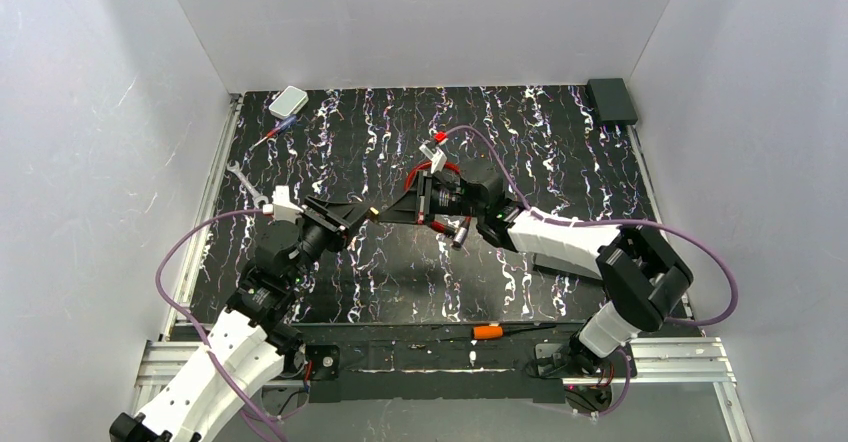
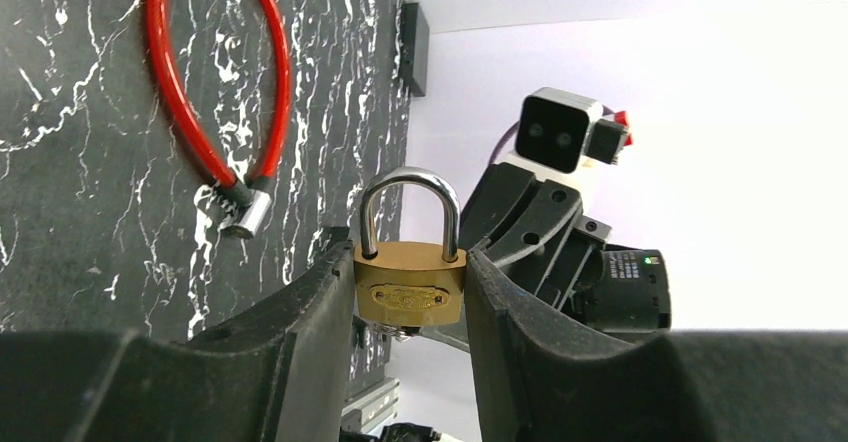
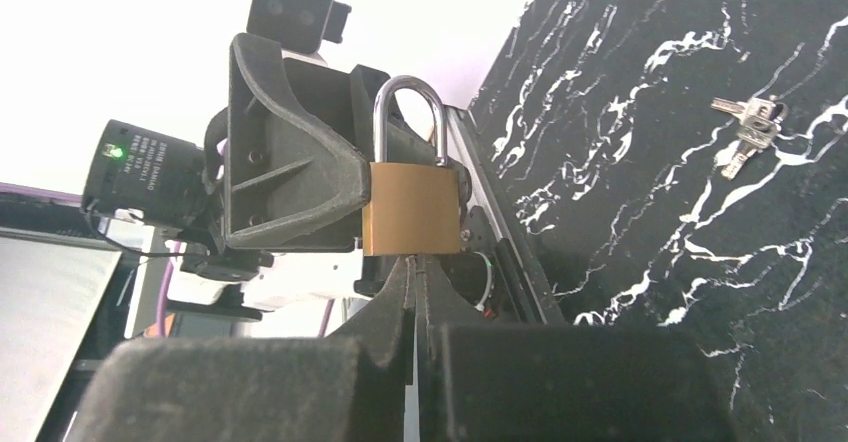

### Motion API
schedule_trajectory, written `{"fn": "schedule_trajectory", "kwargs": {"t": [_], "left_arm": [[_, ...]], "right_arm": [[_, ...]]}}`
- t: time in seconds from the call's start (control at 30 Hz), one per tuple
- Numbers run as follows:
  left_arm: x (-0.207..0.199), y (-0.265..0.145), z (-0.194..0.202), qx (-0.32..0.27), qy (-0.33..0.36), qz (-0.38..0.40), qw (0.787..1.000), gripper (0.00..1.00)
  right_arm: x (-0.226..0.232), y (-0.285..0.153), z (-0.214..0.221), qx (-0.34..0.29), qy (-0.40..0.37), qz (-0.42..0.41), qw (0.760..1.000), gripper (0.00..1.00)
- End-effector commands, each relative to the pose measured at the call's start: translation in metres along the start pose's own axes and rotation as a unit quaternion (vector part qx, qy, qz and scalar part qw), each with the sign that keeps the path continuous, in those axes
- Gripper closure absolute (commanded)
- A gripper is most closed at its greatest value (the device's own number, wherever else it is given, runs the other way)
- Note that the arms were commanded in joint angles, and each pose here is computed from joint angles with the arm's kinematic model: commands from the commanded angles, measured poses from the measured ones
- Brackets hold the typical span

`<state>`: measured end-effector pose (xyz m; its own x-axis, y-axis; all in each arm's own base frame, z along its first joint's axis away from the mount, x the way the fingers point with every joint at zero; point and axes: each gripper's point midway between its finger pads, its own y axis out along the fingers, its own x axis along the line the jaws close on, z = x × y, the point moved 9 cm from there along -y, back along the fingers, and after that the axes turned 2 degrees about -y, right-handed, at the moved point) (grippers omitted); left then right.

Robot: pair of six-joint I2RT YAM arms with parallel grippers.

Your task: Unlock with the key

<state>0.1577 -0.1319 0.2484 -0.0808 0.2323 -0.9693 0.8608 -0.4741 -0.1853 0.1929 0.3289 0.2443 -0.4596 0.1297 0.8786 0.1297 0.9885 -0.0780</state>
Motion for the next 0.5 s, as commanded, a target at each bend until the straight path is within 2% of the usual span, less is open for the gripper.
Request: {"fn": "schedule_trajectory", "kwargs": {"t": [0.0, 0.13, 0.2, 0.33, 0.37, 0.47], "left_arm": [[-0.044, -0.020, 0.011, 0.073, -0.006, 0.125, 0.989, 1.00], [-0.044, -0.019, 0.011, 0.071, -0.007, 0.123, 0.990, 1.00], [-0.043, -0.018, 0.011, 0.070, -0.007, 0.119, 0.990, 1.00], [-0.036, -0.013, 0.011, 0.068, -0.012, 0.101, 0.992, 1.00], [-0.033, -0.012, 0.011, 0.067, -0.015, 0.093, 0.993, 1.00], [-0.025, -0.007, 0.011, 0.061, -0.026, 0.068, 0.995, 1.00]], "right_arm": [[0.004, 0.013, -0.016, -0.040, 0.003, -0.025, 0.999, 0.99], [0.008, 0.013, -0.019, -0.035, -0.016, -0.023, 0.999, 0.98], [0.010, 0.011, -0.021, -0.024, -0.050, -0.003, 0.998, 0.92], [0.018, -0.003, -0.022, 0.023, -0.144, 0.038, 0.989, 0.59], [0.021, -0.008, -0.022, 0.034, -0.168, 0.047, 0.984, 0.53], [0.025, -0.025, -0.019, 0.057, -0.228, 0.077, 0.969, 0.45]]}}
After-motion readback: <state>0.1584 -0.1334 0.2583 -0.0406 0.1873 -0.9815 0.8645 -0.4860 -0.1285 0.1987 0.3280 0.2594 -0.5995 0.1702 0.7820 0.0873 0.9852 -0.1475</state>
